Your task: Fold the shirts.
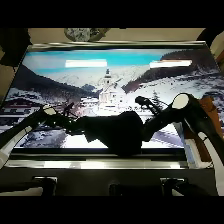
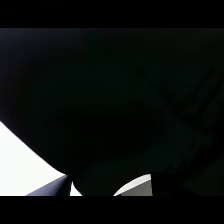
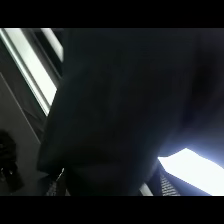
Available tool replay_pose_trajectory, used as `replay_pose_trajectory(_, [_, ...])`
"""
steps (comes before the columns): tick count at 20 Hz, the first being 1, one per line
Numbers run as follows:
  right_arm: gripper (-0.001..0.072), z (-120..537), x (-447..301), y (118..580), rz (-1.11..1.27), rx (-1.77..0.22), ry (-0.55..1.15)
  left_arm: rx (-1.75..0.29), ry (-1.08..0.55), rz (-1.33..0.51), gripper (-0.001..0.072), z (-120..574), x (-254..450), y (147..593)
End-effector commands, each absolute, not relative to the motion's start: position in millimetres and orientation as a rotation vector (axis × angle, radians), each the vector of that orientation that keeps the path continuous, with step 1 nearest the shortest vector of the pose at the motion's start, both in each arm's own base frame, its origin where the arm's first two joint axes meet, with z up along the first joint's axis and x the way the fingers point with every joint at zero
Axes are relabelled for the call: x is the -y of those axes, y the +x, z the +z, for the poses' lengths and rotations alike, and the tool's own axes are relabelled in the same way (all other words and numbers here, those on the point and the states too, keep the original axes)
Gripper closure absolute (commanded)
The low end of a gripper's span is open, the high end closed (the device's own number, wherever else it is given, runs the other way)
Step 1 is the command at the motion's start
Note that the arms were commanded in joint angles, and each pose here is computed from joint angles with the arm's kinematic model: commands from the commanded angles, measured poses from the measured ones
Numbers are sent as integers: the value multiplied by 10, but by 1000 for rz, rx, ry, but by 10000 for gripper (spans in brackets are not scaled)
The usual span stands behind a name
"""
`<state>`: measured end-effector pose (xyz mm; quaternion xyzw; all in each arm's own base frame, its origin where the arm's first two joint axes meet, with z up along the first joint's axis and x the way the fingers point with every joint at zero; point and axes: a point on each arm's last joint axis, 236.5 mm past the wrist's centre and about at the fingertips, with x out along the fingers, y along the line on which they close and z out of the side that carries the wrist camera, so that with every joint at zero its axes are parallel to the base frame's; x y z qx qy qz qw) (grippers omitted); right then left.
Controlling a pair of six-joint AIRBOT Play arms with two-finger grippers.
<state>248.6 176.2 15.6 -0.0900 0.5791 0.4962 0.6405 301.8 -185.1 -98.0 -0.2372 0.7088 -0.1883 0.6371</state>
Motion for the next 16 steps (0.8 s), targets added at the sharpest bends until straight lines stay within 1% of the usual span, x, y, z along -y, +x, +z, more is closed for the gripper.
replay_pose_trajectory(1, [14,-7,-1956,2423,1153,-1294,-274,-1555,-536,-389,401,-1103,1849,3187])
replay_pose_trajectory(2, [58,-52,-2000,2457,1123,-1287,-295,-1547,-548,-372,565,-1105,1855,3215])
replay_pose_trajectory(3, [169,-101,-2016,2500,1076,-1291,-311,-1545,-555,-363,651,-1104,1853,3224])
replay_pose_trajectory(4, [292,-133,-2012,2540,1038,-1293,-324,-1542,-554,-364,681,-1096,1849,3230])
replay_pose_trajectory(5, [604,-149,-1995,2572,1013,-1292,-332,-1529,-555,-366,682,-1057,1839,3260])
replay_pose_trajectory(6, [665,-139,-1985,2581,999,-1297,-320,-1494,-544,-383,684,-954,1838,3326])
replay_pose_trajectory(8, [666,-5,-1962,2678,998,-1227,-374,-1325,-475,-459,685,-485,1849,3607])
replay_pose_trajectory(10, [666,414,-1810,2951,923,-1089,-507,-1068,-391,-517,685,395,1840,3941])
replay_pose_trajectory(11, [665,801,-1676,3163,836,-983,-585,-910,-355,-536,685,1010,1815,4069])
replay_pose_trajectory(12, [665,1287,-1529,3368,723,-864,-630,-750,-336,-554,685,1674,1785,4124])
replay_pose_trajectory(13, [665,1946,-1344,3536,582,-710,-650,-577,-316,-567,685,2404,1727,4098])
replay_pose_trajectory(14, [665,2622,-1183,3577,464,-554,-635,-380,-297,-571,685,3218,1626,3969])
replay_pose_trajectory(15, [664,3342,-1035,3489,367,-381,-595,-197,-280,-565,685,3949,1503,3756])
replay_pose_trajectory(16, [664,3927,-946,3300,320,-229,-559,-7,-258,-544,685,4669,1336,3436])
